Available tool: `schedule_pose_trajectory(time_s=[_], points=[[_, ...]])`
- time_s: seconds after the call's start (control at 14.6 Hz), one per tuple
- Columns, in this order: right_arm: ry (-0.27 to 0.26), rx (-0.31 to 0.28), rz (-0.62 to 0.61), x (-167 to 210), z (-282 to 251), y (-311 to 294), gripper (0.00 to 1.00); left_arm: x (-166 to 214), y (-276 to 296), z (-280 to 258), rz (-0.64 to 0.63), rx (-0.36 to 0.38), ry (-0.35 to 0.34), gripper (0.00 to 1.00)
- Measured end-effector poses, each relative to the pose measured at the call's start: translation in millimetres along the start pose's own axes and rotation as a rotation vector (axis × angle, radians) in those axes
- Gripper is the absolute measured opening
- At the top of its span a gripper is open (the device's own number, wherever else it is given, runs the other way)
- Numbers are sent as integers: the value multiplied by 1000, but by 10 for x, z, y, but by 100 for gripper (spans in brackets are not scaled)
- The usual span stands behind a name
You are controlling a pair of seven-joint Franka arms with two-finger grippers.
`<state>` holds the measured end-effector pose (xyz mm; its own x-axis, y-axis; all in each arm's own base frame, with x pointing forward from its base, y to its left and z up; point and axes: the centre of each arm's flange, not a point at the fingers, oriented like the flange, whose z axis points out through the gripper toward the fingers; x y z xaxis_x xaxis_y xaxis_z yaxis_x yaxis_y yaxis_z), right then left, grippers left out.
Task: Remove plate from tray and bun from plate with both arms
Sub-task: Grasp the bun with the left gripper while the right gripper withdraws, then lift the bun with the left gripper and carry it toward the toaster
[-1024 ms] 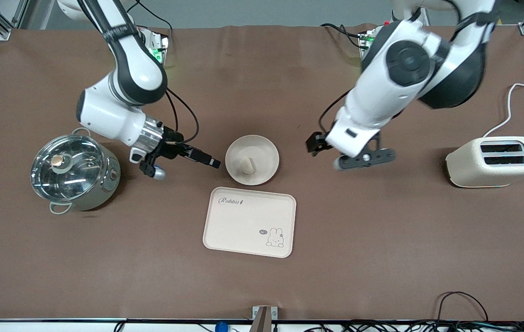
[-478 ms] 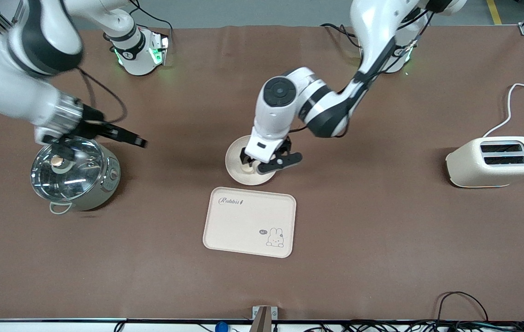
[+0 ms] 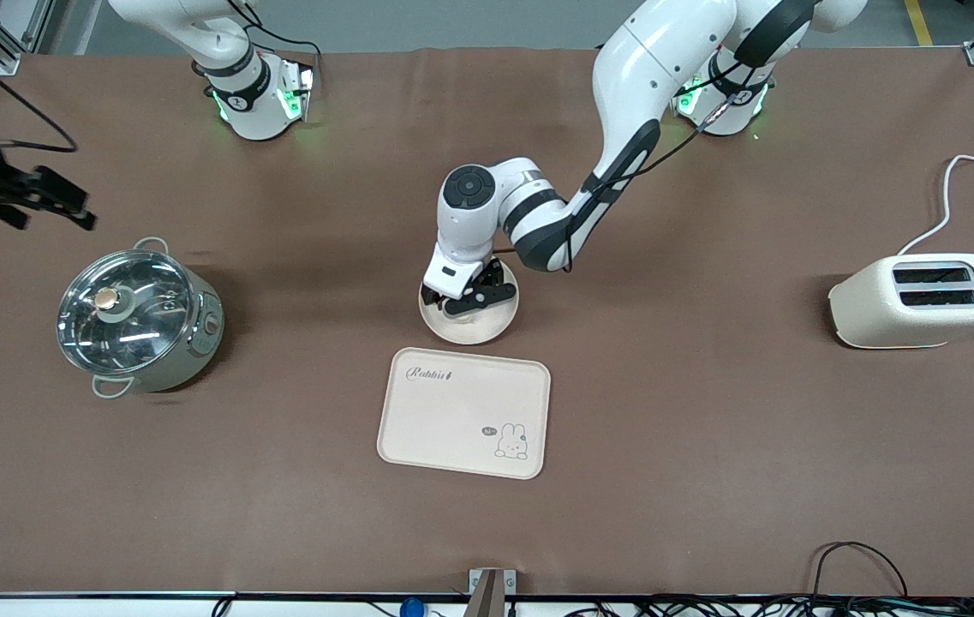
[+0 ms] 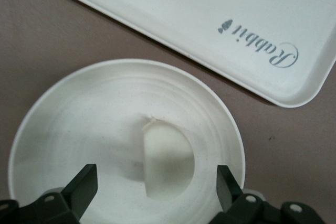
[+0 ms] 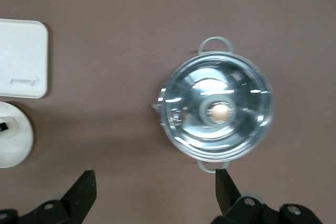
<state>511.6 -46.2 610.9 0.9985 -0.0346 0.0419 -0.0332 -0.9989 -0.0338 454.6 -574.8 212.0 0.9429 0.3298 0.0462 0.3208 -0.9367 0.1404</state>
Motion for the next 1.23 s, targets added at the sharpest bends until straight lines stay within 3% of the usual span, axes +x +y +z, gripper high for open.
schedule_pose_trajectory(time_s=[0.2,0.27,0.55,0.75,0.96,1.23], points=[[11,-25,-33,-17,-199,83,100,-25,-28,153,-12,6,18,98],[10,-29,-40,-14,-208,44,100,-27,-35,186,-14,6,24,92],[-1,-35,-55,20,-153,-43,100,-22,-33,210,-31,5,28,50],[-5,-35,-55,33,-130,-40,100,140,-6,101,-35,-9,45,26],[-7,-36,-54,45,-111,-39,100,634,-168,-287,54,82,45,18],[-10,-36,-52,55,-96,-27,100,1887,-979,-1323,202,129,2,12]])
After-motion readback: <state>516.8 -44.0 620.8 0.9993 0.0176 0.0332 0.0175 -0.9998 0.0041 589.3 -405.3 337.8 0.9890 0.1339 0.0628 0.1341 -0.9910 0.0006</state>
